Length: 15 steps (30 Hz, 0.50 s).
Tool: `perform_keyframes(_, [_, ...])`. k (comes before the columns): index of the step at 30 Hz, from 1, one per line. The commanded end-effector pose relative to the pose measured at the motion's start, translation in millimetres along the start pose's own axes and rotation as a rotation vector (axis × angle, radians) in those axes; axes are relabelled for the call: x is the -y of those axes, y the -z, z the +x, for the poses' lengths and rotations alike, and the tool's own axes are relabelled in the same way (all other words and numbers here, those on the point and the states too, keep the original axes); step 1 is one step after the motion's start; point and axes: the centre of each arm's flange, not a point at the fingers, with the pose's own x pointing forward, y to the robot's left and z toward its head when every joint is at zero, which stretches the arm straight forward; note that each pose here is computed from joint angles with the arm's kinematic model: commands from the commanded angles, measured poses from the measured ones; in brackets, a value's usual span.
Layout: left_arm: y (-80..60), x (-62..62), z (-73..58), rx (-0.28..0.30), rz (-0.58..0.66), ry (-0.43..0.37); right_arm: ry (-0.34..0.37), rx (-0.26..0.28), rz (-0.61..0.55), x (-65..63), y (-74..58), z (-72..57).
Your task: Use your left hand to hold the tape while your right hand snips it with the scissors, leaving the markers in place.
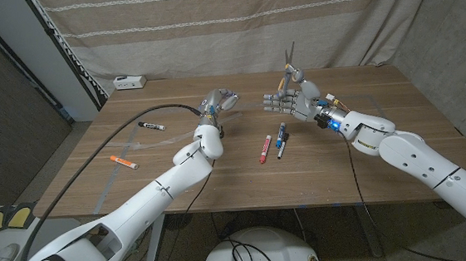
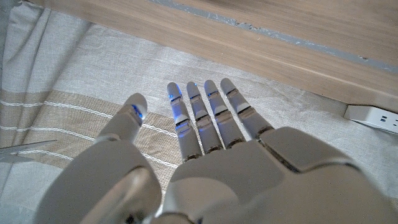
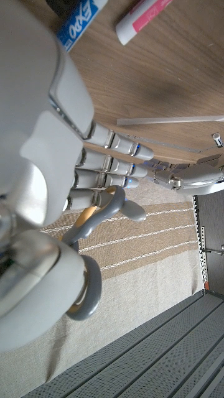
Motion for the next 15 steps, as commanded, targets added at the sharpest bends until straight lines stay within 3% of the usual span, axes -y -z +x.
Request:
perform_keyframes(1, [2.4, 1.0, 2.3, -0.013, 0.074, 0.012, -0.001, 0.001, 0.002, -0.4, 0.7, 1.2])
perform_keyframes(9, [0.7, 11.6, 6.5, 0.031, 0.103, 0.051, -0.004, 0.006, -0.001, -0.8, -0.1, 2.6])
perform_keyframes(15, [2.0, 16.3, 8.6, 0.026, 0.128, 0.098, 0.001, 0.007, -0.001, -1.0, -0.3, 2.1])
